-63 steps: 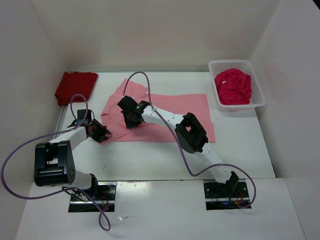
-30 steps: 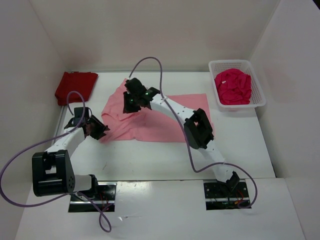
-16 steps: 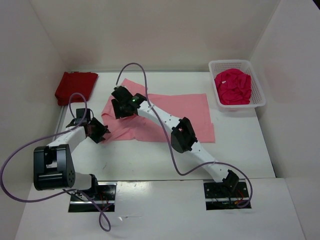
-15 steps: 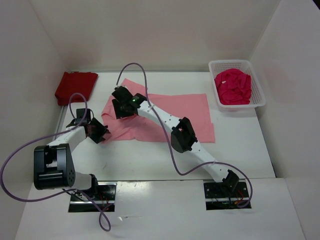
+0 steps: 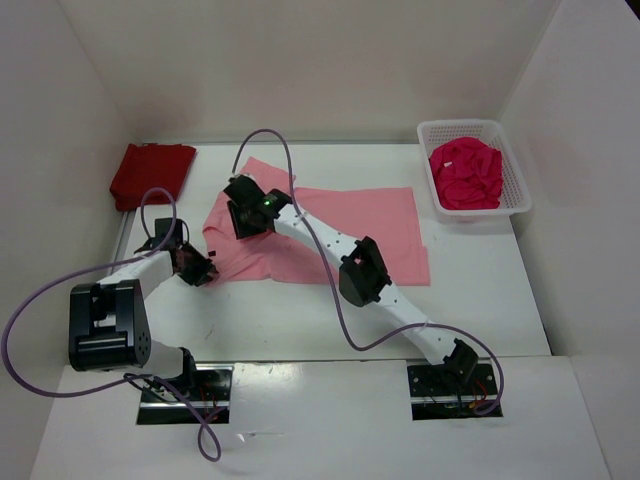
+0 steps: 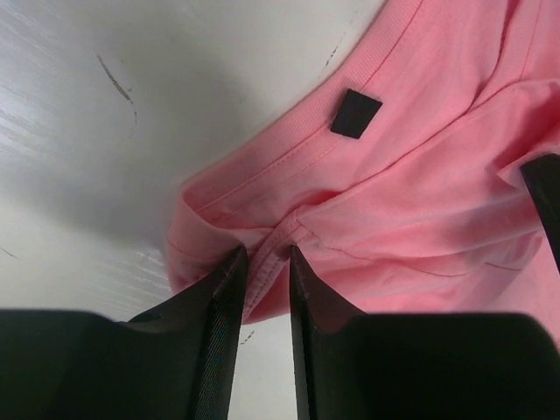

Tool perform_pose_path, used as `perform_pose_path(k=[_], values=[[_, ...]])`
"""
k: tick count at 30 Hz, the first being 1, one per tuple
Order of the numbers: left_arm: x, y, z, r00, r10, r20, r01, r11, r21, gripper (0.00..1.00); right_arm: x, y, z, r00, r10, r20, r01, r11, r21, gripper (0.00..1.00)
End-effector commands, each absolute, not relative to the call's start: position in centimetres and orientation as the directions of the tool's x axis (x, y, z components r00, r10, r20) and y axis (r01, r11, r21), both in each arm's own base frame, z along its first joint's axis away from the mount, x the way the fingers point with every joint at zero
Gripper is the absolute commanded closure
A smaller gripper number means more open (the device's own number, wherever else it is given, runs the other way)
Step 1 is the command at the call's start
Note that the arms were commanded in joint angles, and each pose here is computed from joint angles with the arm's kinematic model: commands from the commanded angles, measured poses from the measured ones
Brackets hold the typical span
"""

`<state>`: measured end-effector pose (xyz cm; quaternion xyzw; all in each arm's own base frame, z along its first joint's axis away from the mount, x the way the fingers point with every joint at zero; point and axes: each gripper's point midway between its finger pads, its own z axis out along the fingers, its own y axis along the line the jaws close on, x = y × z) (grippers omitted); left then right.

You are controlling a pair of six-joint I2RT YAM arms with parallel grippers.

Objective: Fold and stack the t-shirts
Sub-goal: Fold the flattened tshirt in 1/3 of the way

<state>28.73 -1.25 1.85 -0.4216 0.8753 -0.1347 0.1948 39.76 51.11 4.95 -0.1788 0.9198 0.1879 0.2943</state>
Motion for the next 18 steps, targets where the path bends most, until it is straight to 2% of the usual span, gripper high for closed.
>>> perform_pose_path(k=[1,4,6,8,9,11,13,15,16,18], values=[[28.5,-0.8,1.2,-0.581,-0.780,-0.232,-0.689,0.623,-0.370,0.67,40.2,52.3,5.7,-0.742,-0.204,-0.638,-0.461,0.847,0.265,0.56],[28.4,-0.7,1.3,-0.581,-0.781,-0.230,-0.695,0.623,-0.358,0.67,39.8,52.7,6.1,-0.749,-0.198,-0.632,-0.467,0.835,0.291,0.48],[28.5,-0.5,1.6,-0.575,-0.780,-0.245,-0.694,0.624,-0.358,0.57,39.2,53.1,6.1,-0.749,-0.207,-0.629,-0.479,0.826,0.298,0.47],[28.5,-0.5,1.6,-0.575,-0.780,-0.245,-0.694,0.624,-0.358,0.46,39.2,53.1,5.5,-0.753,-0.212,-0.623,-0.477,0.828,0.295,0.51],[28.5,-0.5,1.6,-0.575,-0.780,-0.245,-0.694,0.624,-0.358,0.45,39.2,53.1,5.5,-0.753,-0.212,-0.623,-0.477,0.828,0.295,0.52],[28.5,-0.5,1.6,-0.575,-0.780,-0.245,-0.694,0.624,-0.358,0.47,39.3,53.3,5.4,-0.749,-0.207,-0.629,-0.479,0.826,0.298,0.64],[28.5,-0.5,1.6,-0.575,-0.780,-0.245,-0.694,0.624,-0.358,0.57,39.7,53.4,6.2,-0.744,-0.186,-0.642,-0.469,0.829,0.304,0.80],[28.3,-0.4,1.5,-0.575,-0.781,-0.245,-0.700,0.624,-0.347,0.61,39.9,53.5,6.4,-0.737,-0.177,-0.652,-0.467,0.831,0.302,0.88],[28.3,-0.4,1.5,-0.575,-0.781,-0.245,-0.700,0.624,-0.347,0.64,40.2,53.5,6.7,-0.731,-0.169,-0.661,-0.463,0.835,0.298,0.95],[28.3,-0.4,1.5,-0.575,-0.781,-0.245,-0.700,0.624,-0.347,0.68,40.5,53.7,7.7,-0.727,-0.139,-0.672,-0.450,0.836,0.314,0.96]])
